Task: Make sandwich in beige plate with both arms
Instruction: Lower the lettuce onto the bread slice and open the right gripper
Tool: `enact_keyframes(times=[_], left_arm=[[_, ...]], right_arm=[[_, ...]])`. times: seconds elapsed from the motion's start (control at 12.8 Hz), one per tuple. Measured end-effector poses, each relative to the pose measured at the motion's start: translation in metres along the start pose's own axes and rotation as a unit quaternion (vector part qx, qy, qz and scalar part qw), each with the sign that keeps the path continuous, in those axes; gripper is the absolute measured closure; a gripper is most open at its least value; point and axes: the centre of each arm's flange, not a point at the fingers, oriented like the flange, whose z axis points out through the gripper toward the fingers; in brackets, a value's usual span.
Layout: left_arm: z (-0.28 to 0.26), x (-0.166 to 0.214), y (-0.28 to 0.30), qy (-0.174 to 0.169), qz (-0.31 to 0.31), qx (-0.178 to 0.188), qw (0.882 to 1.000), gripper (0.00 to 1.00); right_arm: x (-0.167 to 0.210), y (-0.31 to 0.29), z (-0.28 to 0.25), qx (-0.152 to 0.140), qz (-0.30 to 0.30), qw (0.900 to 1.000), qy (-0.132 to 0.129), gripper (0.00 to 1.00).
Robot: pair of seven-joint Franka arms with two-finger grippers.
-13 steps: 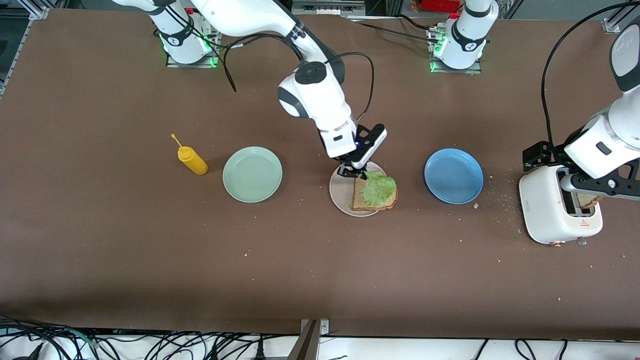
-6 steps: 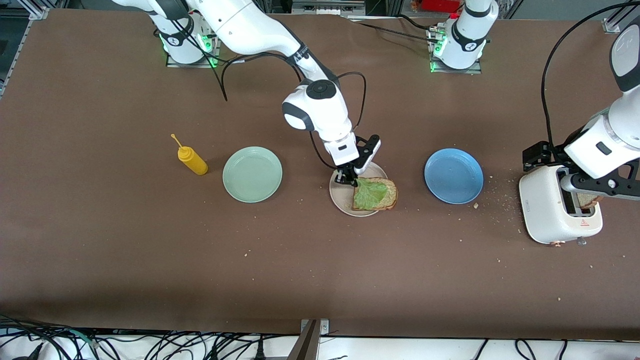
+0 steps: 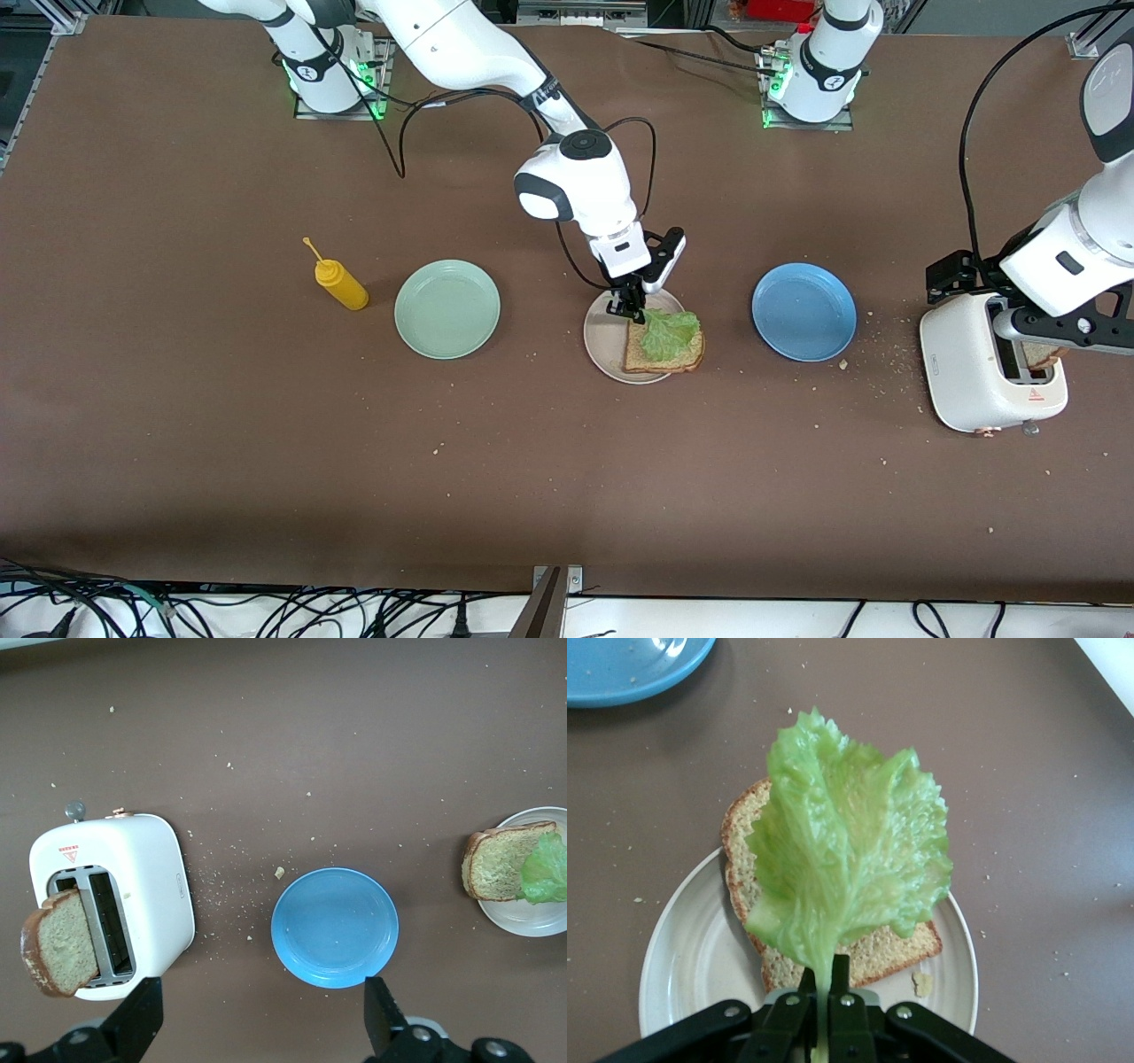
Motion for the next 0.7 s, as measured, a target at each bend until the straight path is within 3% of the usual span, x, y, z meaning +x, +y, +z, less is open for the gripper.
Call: enact_keyframes(times=[0.47, 0.55, 0.7], left_arm=[[0.0000, 0.0000, 0.0000, 0.000, 0.000, 0.000, 1.000, 0.00], [0.0000, 0.0000, 0.0000, 0.000, 0.000, 0.000, 1.000, 0.00], [0.0000, 0.0000, 0.0000, 0.000, 0.000, 0.000, 1.000, 0.00]], right_arm=[[-0.0075, 0.0007, 0.0150, -0.004, 0.000, 1.000, 0.000, 0.94], [-0.0074, 0.0012, 0.0149, -0.004, 0.004, 1.000, 0.000, 0.89], [-0.0076, 0.0039, 0.0149, -0.007, 0.010, 1.000, 0.000, 0.68]])
